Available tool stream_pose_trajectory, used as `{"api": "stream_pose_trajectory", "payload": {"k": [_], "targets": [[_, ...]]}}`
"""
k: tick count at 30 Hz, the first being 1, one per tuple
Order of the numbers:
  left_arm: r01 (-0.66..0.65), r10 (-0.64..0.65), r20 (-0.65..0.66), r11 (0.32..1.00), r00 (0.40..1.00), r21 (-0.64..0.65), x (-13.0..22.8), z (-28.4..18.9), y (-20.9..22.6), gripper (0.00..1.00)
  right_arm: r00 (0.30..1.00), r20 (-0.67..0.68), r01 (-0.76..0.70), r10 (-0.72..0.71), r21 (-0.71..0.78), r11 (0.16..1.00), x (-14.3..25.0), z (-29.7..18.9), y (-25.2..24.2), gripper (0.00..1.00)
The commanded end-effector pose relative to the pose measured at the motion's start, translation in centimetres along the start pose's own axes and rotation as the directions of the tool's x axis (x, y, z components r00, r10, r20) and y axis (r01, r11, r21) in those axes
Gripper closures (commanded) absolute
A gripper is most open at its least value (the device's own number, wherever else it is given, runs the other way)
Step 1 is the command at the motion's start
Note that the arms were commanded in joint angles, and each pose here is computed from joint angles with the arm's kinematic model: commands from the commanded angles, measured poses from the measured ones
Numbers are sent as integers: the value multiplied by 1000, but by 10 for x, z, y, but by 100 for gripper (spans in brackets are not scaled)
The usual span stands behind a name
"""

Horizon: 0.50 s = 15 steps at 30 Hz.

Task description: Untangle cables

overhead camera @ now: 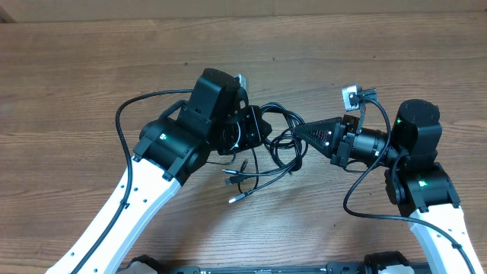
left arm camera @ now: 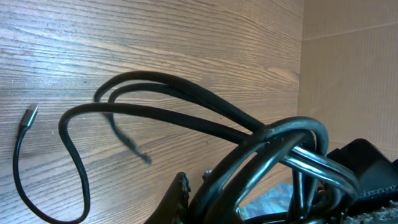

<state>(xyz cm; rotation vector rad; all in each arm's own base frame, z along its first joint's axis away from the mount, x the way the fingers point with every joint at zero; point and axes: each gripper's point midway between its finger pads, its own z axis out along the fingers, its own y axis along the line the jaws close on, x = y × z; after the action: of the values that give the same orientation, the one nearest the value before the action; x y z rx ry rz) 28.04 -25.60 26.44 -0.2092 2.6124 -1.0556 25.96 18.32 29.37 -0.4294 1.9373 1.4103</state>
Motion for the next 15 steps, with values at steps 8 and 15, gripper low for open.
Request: {"api": "stream_pose_trajectory", "payload": {"k": [8, 15], "targets": [[-33, 33, 10, 999, 999, 29, -2, -4, -10, 96, 1000, -15, 1, -1, -28, 1000, 2, 0, 8, 96], [-39, 39, 8, 999, 999, 26, -1, -4, -10, 96, 1000, -7, 1, -2, -12, 1000, 0, 0, 5, 96]]}}
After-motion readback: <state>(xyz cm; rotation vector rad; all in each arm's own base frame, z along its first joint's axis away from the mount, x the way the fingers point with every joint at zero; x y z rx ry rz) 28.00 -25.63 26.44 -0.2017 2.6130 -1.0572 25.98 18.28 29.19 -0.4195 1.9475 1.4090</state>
